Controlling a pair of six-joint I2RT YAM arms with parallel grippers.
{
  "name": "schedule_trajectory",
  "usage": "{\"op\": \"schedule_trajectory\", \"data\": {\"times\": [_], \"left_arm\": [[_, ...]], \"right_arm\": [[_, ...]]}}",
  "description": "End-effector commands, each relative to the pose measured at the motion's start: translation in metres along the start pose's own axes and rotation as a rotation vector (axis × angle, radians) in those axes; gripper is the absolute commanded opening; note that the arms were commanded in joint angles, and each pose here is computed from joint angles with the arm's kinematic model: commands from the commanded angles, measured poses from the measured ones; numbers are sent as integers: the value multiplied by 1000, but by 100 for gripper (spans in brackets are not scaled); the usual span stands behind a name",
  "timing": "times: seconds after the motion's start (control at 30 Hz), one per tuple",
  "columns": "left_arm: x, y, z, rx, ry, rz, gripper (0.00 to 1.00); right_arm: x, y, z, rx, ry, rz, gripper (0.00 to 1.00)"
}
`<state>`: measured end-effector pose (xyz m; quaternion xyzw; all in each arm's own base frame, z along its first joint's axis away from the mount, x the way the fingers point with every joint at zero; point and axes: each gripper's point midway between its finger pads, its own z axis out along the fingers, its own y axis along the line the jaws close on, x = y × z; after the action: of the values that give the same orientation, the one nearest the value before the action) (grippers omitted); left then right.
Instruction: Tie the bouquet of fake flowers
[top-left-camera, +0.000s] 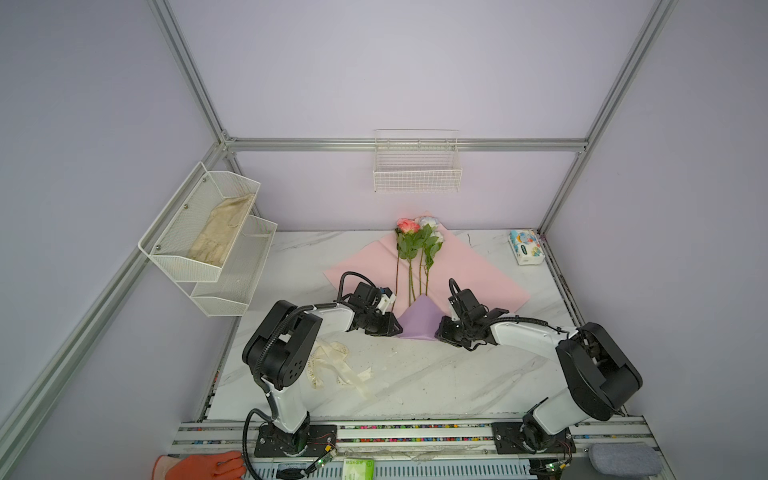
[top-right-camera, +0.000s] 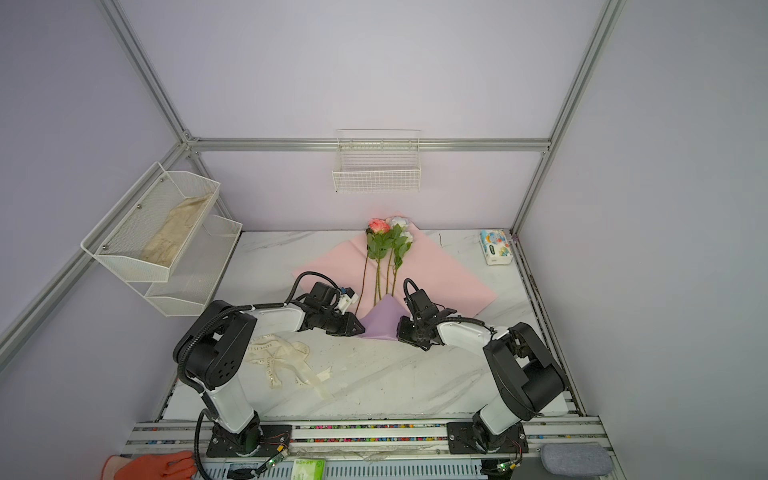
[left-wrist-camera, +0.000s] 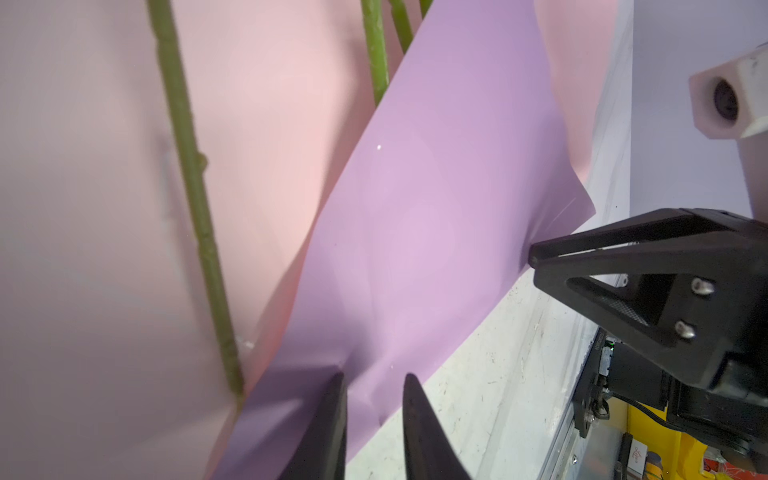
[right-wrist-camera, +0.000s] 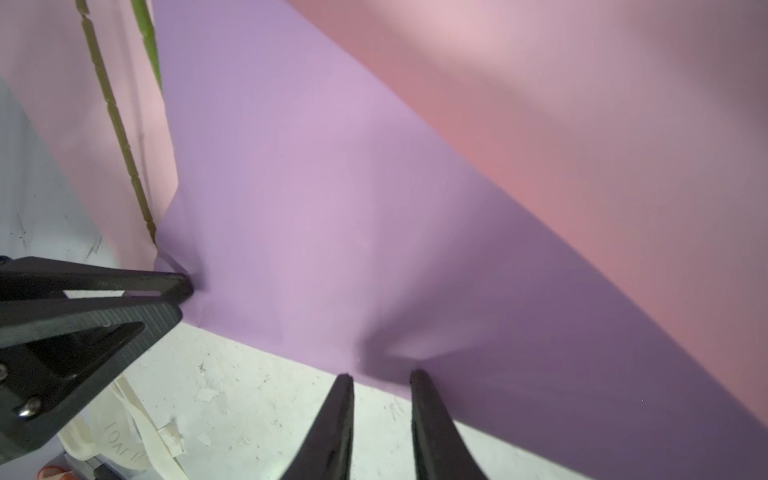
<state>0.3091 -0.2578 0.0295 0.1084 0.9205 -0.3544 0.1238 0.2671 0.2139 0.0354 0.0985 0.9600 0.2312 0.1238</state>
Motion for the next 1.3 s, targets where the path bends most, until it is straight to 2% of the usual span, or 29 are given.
{"op": "schedule_trajectory", "data": {"times": [0.0,0.23,0.6,0.77,0.87,0.93,1.1,1.27], "left_arm": [[19,34,-3,-112,23,-47,26],[22,43,-18,-176,15,-40,27],[31,65,-34,-203,-18,-120,27],[29,59,-31,-154,-21,-120,27],[24,54,-30,-133,-26,-110,27],[20,51,-30,-123,-32,-105,27],[16,49,-30,-115,-34,-100,28],[15,48,-31,-116,-30,-91,28]], "right_arm": [[7,-25,-7,92,-6,50,28],[11,-57,-19,194,-29,107,28],[7,-75,-30,215,-55,186,27],[-15,-39,-53,95,-108,85,27],[-25,-3,-69,-61,-140,41,24],[-29,7,-69,-99,-142,37,20],[-37,-23,-46,72,-140,85,19],[-27,-65,-25,263,-93,118,17]]}}
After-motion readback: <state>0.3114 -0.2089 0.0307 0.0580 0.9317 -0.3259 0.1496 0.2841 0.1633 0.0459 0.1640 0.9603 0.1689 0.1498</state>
